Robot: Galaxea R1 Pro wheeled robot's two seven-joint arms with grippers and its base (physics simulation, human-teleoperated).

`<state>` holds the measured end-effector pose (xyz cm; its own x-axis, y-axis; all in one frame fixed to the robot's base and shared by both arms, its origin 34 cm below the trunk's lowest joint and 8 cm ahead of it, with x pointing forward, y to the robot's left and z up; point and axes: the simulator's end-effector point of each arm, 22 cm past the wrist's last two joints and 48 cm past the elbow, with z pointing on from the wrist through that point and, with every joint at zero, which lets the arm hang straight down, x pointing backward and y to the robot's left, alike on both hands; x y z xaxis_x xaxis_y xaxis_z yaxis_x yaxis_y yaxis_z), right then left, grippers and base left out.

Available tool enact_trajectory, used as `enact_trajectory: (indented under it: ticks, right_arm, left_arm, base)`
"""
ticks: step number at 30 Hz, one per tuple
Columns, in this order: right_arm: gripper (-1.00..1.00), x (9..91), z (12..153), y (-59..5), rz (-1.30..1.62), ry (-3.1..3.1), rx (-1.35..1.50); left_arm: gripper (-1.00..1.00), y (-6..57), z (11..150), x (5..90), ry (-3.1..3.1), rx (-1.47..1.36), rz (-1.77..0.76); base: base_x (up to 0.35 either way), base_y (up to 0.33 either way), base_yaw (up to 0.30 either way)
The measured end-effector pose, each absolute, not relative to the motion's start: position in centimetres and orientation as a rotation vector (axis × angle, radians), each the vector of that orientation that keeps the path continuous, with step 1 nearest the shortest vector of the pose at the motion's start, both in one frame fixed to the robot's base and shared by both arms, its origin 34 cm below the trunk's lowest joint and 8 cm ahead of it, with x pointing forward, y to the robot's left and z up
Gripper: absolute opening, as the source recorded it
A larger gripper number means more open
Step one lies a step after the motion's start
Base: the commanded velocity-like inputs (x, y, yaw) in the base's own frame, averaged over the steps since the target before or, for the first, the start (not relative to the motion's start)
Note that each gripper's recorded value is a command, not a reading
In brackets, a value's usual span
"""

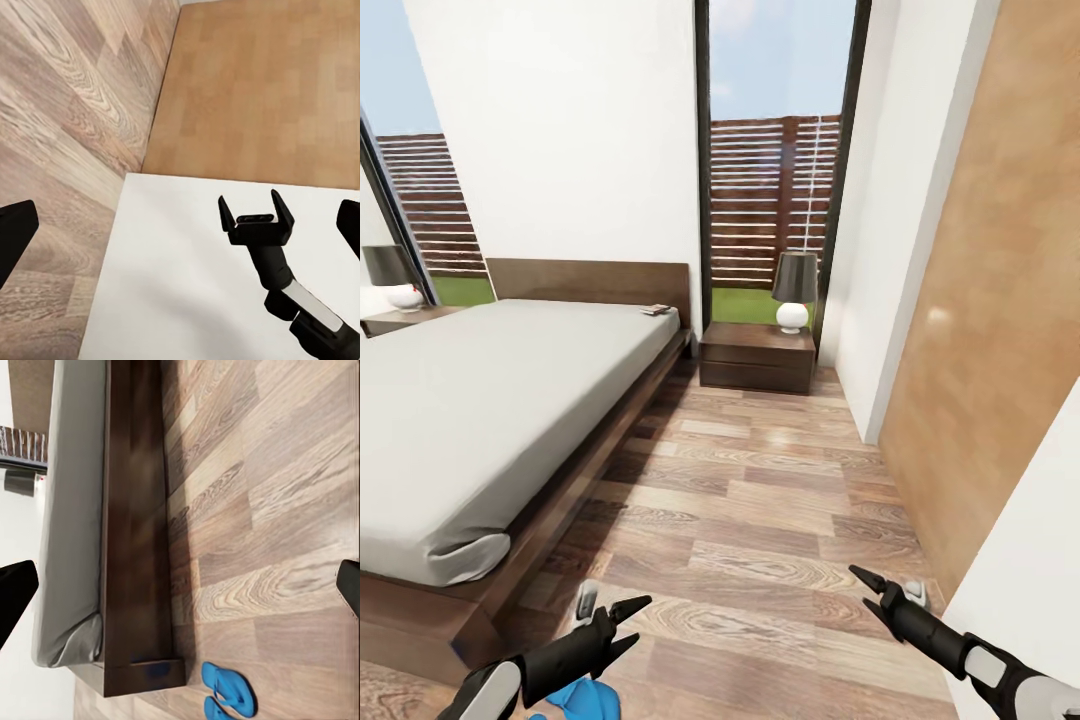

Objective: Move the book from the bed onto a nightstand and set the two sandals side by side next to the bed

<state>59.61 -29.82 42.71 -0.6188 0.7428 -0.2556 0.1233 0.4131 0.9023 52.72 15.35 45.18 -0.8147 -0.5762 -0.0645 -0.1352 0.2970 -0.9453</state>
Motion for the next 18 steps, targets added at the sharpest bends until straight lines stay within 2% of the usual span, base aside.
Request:
enact_trajectory:
  ticks: [9,18]
  right_arm:
    - [1.0,59.7,40.9,-29.8,1.117,2.079,0.767]
    - [1.0,60.8,40.0,-25.9,1.078,2.124,0.738]
  left_arm:
    - [1.0,14.9,43.6,53.0,2.21,-0.666,-1.436]
    - [1.0,14.7,43.1,53.7,2.23,-0.678,-1.38]
  base:
    - [0.0,0.0,-0.001]
    - [0.0,0.0,0.0]
